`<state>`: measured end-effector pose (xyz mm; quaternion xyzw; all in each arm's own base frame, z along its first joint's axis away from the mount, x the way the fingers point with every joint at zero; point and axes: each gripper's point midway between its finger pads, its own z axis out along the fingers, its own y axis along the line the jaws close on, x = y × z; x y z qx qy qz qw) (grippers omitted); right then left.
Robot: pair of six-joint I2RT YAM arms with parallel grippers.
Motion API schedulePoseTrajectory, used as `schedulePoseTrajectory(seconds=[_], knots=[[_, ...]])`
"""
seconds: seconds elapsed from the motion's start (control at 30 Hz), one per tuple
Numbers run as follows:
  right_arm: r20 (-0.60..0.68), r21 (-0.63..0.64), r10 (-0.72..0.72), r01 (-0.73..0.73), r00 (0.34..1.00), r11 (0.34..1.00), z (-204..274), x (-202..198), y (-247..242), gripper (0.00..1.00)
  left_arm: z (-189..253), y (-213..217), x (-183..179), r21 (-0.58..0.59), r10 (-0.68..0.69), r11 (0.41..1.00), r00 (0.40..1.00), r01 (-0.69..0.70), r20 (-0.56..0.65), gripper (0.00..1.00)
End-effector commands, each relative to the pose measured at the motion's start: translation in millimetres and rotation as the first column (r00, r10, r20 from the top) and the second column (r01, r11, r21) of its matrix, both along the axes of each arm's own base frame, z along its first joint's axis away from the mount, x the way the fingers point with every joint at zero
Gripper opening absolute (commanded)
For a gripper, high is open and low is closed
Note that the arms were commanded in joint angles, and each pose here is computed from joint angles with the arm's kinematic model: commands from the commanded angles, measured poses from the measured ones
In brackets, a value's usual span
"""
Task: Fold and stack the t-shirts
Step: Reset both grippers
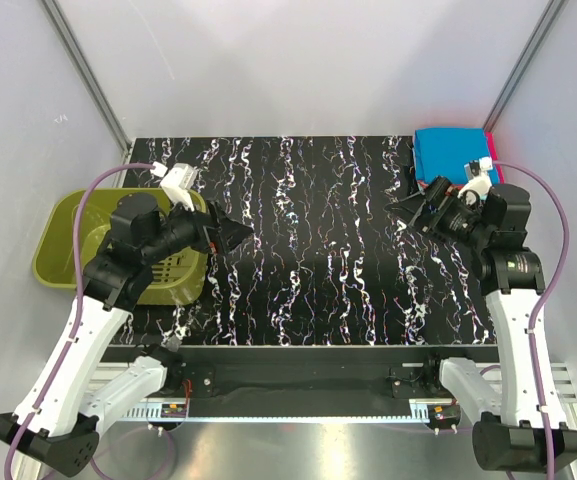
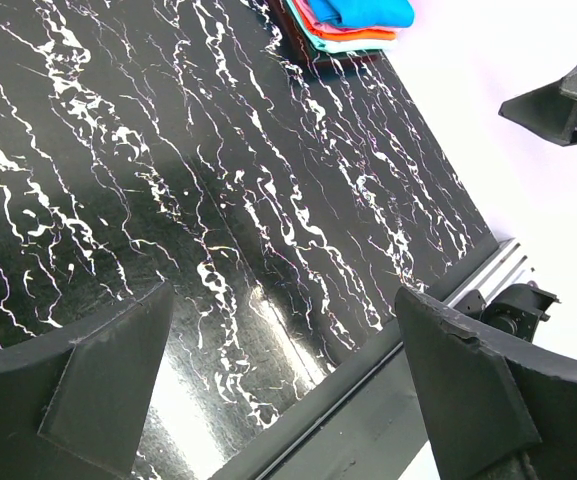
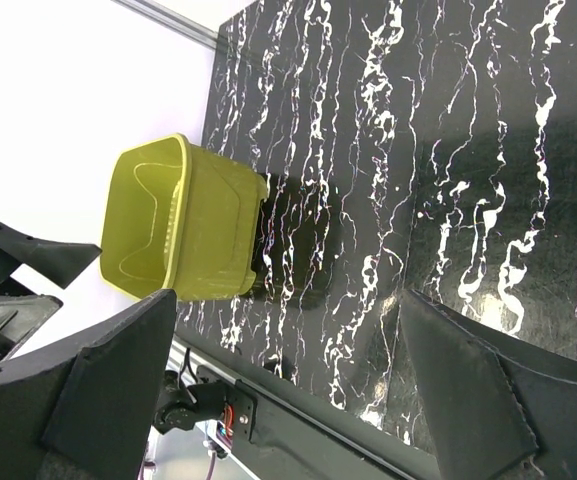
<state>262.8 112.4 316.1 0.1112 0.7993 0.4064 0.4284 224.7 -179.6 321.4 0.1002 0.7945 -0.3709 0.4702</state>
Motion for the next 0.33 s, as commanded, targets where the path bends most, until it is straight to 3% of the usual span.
schedulePoseTrajectory(seconds=[0.0, 0.3], knots=[[0.106, 0.007, -0.015, 0.015, 0.994, 1.000, 32.9, -3.4, -0.5, 1.00, 28.8, -2.8, -3.5, -0.043, -0.021, 0.999, 0.997, 0.024, 0.075, 0.99], [0.111, 0.021, -0.046, 0.044, 0.993, 0.999, 28.6, -6.0, -2.9, 1.00, 30.1, -7.2, -5.1, -0.044, -0.053, 0.997, 0.996, 0.057, 0.071, 0.99]])
